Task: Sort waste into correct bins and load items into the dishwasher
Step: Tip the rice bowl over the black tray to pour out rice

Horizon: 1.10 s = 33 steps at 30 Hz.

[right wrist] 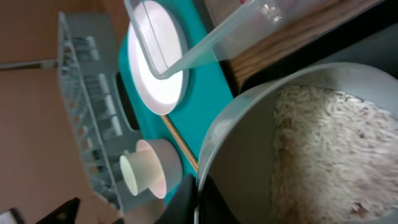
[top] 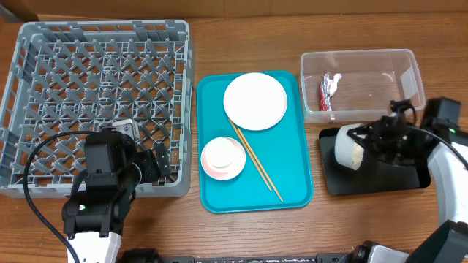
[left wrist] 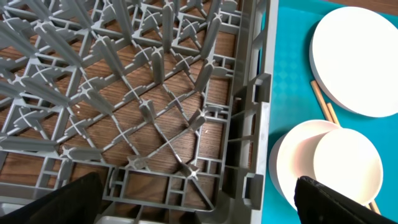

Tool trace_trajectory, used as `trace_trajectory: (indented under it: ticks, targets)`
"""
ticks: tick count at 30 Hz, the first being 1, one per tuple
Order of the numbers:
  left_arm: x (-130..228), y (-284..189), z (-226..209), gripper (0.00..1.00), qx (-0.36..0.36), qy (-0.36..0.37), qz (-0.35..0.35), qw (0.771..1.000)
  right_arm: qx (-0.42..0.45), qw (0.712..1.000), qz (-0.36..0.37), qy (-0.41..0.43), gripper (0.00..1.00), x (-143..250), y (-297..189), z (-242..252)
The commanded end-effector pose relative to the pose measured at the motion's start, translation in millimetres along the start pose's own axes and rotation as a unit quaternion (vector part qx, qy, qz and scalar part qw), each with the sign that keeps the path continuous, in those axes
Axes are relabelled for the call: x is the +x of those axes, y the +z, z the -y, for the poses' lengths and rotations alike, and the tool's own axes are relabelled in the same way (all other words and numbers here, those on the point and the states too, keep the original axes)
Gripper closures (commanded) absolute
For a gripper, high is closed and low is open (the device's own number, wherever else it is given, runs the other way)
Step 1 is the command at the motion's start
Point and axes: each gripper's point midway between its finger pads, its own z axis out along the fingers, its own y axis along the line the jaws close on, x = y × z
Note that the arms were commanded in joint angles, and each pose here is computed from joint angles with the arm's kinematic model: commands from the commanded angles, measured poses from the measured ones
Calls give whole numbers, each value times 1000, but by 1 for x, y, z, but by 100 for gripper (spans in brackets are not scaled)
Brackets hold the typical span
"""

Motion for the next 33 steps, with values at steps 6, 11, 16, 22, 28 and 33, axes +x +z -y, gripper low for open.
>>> trace_trajectory:
  ticks: [6, 11, 16, 22, 28, 33]
  targets:
    - [-9, -5, 4, 0, 4, 0, 13, 1000, -148, 989, 16, 7, 96, -4, -14, -8]
    - [-9, -5, 3, 0, 4, 0, 13, 1000, -234, 972, 27, 22, 96, -12, -24, -12]
    - [-9, -5, 3, 0, 4, 0, 13, 1000, -250, 965, 44, 58, 96, -21, -31, 4]
    - [-9, -5, 4, 0, 4, 0, 14, 1000, -327, 941, 75, 41, 96, -32, -61, -7]
    - [-9, -5, 4, 0, 4, 0, 14, 1000, -330, 935, 115, 56, 96, -42, -81, 7]
    - [-10, -5, 4, 0, 4, 0, 15, 1000, -334, 929, 141, 76, 96, -48, -97, 18]
